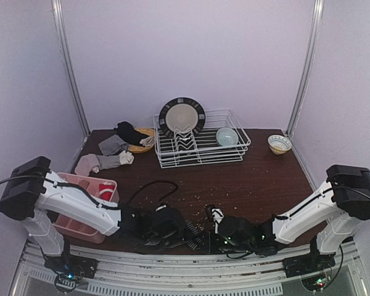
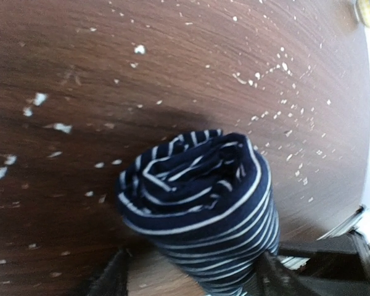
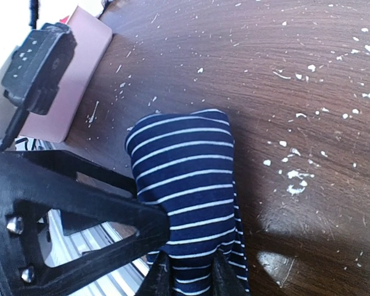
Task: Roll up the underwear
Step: Roll the underwear at the center of the board, then pass from the right arm to the left
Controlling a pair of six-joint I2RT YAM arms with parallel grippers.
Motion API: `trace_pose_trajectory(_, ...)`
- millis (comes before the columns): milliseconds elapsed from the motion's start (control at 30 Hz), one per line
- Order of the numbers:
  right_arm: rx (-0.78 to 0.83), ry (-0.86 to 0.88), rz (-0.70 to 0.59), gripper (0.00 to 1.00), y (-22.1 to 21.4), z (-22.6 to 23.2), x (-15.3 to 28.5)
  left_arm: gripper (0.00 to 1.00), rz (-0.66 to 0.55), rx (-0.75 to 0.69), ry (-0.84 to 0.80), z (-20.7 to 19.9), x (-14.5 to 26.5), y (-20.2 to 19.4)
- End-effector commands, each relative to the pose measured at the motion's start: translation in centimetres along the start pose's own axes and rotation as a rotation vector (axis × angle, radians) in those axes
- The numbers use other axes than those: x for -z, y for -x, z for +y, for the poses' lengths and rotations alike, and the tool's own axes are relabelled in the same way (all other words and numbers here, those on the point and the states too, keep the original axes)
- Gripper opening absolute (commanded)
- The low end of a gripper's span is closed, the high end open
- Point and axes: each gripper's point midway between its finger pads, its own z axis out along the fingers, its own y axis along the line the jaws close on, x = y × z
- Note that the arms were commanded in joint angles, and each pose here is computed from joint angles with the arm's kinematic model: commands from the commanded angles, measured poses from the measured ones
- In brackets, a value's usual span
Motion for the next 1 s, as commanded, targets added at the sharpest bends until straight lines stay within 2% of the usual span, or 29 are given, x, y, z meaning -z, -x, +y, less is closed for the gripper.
trace_pose_trajectory(0, 0.047, -0.21, 0.17, 0.2, -4.9, -6.2, 0.2, 0.64, 0.032, 0.059, -0.044, 0.0, -1.5, -0.3)
trace_pose_trajectory(100, 0.045, -0.208, 0.173, 0.2, -5.0, -6.3, 0.1, 0.63, 0.036, 0.076, -0.044, 0.4, -2.1, -0.4)
trace_pose_trajectory(300, 0.043, -0.206, 0.185, 0.2, -5.3, -6.3, -0.2, 0.73, 0.054, 0.119, -0.043, 1.0, -3.3, -0.8)
trace_pose_trajectory(367, 0.047, -0.207, 0.185, 0.2, -5.3, -6.3, -0.2, 0.71, 0.06, 0.123, -0.044, 1.1, -3.6, -1.0)
trace_pose_trajectory(567, 0.047, -0.205, 0.187, 0.19, -5.4, -6.3, -0.2, 0.52, 0.043, 0.141, -0.034, 1.7, -4.0, -0.7)
trace_pose_trajectory(700, 0.047, -0.196, 0.195, 0.19, -5.5, -6.1, -0.4, 0.32, 0.03, 0.144, -0.039, 2.1, -4.4, -0.4)
trace_pose_trajectory(867, 0.047, -0.166, 0.199, 0.22, -5.3, -5.1, -0.2, 0.0, 0.029, 0.084, -0.055, 1.4, -4.5, -0.1)
trace_pose_trajectory(967, 0.053, -0.141, 0.179, 0.28, -4.3, -3.7, 0.9, 0.0, -0.006, -0.004, -0.015, 1.4, -3.5, 0.8)
